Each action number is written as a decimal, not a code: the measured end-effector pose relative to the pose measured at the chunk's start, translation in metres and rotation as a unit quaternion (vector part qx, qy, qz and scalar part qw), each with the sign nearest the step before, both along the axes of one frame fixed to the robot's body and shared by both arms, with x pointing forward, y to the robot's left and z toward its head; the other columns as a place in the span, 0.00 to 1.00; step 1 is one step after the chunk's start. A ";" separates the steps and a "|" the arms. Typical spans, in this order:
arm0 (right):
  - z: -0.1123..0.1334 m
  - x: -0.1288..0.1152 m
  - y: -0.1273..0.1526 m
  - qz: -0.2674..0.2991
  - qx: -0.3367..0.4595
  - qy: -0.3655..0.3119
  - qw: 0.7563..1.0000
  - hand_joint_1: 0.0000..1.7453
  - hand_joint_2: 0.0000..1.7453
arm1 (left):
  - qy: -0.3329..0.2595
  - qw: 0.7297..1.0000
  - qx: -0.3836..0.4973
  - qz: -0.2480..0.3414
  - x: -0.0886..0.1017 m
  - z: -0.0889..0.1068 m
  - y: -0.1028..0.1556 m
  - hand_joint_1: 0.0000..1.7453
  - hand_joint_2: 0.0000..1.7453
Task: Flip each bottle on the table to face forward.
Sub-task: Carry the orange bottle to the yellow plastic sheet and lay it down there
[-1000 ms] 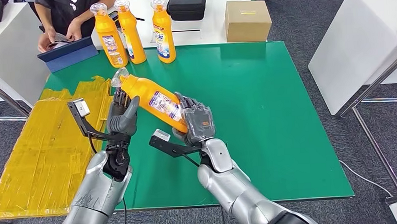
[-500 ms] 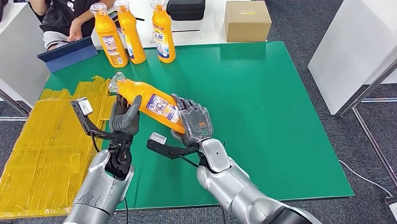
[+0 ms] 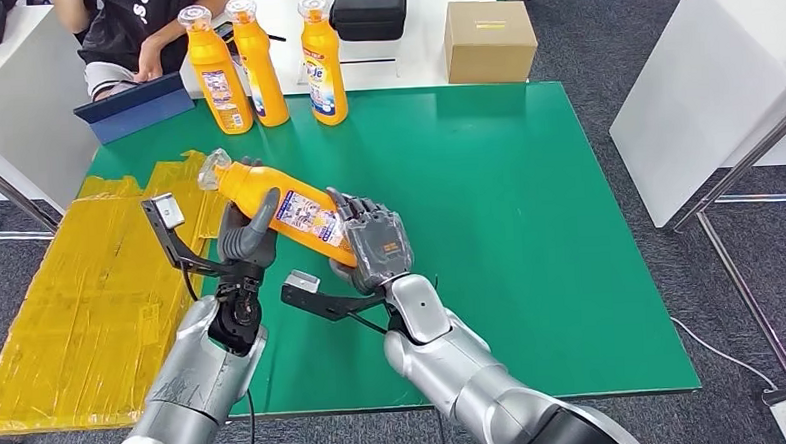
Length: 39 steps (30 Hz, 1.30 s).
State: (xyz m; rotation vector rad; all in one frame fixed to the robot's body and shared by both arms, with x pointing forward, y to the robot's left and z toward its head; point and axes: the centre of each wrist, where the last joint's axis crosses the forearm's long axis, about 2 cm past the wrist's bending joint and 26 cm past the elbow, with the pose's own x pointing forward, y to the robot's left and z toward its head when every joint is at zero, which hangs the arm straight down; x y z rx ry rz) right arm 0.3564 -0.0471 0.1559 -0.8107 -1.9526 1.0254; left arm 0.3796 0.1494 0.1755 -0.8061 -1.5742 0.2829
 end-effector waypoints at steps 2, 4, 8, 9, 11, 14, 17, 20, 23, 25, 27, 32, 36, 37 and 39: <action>0.001 -0.001 0.002 0.012 0.005 -0.002 1.000 1.00 1.00 | -0.001 1.000 -0.001 -0.001 0.000 0.000 0.000 0.00 1.00; 0.003 -0.001 0.004 0.024 0.007 -0.007 1.000 1.00 1.00 | -0.002 1.000 -0.001 -0.002 -0.001 -0.001 -0.001 0.00 1.00; 0.006 -0.002 0.008 0.038 0.005 -0.016 0.999 1.00 1.00 | -0.002 1.000 -0.002 -0.003 -0.002 -0.002 -0.001 0.00 1.00; 0.007 -0.002 0.009 0.041 0.005 -0.018 0.999 1.00 1.00 | -0.002 1.000 -0.002 -0.003 -0.002 -0.003 -0.001 0.00 1.00; 0.008 -0.003 0.010 0.047 0.005 -0.023 0.999 1.00 1.00 | -0.002 1.000 -0.002 -0.002 -0.003 -0.003 -0.001 0.00 1.00; 0.010 -0.004 0.012 0.054 0.009 -0.025 0.998 1.00 1.00 | -0.003 1.000 -0.002 -0.002 -0.003 -0.004 -0.001 0.00 1.00; 0.010 -0.005 0.014 0.058 0.014 -0.022 0.998 1.00 1.00 | -0.005 1.000 -0.004 0.000 -0.004 -0.005 -0.001 0.00 1.00; 0.009 -0.007 0.016 0.062 0.016 -0.019 0.998 1.00 1.00 | -0.009 1.000 -0.008 0.007 -0.004 -0.007 0.000 0.08 1.00; 0.009 -0.009 0.018 0.067 0.015 -0.017 0.998 1.00 1.00 | -0.015 1.000 -0.013 0.018 -0.006 -0.008 0.001 0.72 1.00; 0.009 -0.009 0.019 0.070 0.013 -0.018 0.997 1.00 1.00 | -0.020 0.999 -0.016 0.024 -0.008 -0.008 0.002 0.97 1.00; 0.010 -0.009 0.020 0.074 0.012 -0.019 0.997 1.00 1.00 | -0.023 0.999 -0.020 0.029 -0.009 -0.008 0.003 0.99 1.00; 0.011 -0.009 0.022 0.079 0.008 -0.022 0.997 1.00 1.00 | -0.029 0.999 -0.024 0.034 -0.012 -0.007 0.005 1.00 1.00; 0.012 -0.010 0.023 0.082 0.006 -0.025 0.996 1.00 1.00 | -0.032 0.999 -0.025 0.035 -0.014 -0.007 0.006 1.00 1.00; 0.012 -0.010 0.023 0.083 0.005 -0.025 0.996 1.00 1.00 | -0.032 0.999 -0.025 0.036 -0.014 -0.007 0.006 1.00 1.00; 0.012 -0.010 0.023 0.084 0.005 -0.025 0.996 1.00 1.00 | -0.033 0.998 -0.025 0.037 -0.014 -0.007 0.006 1.00 1.00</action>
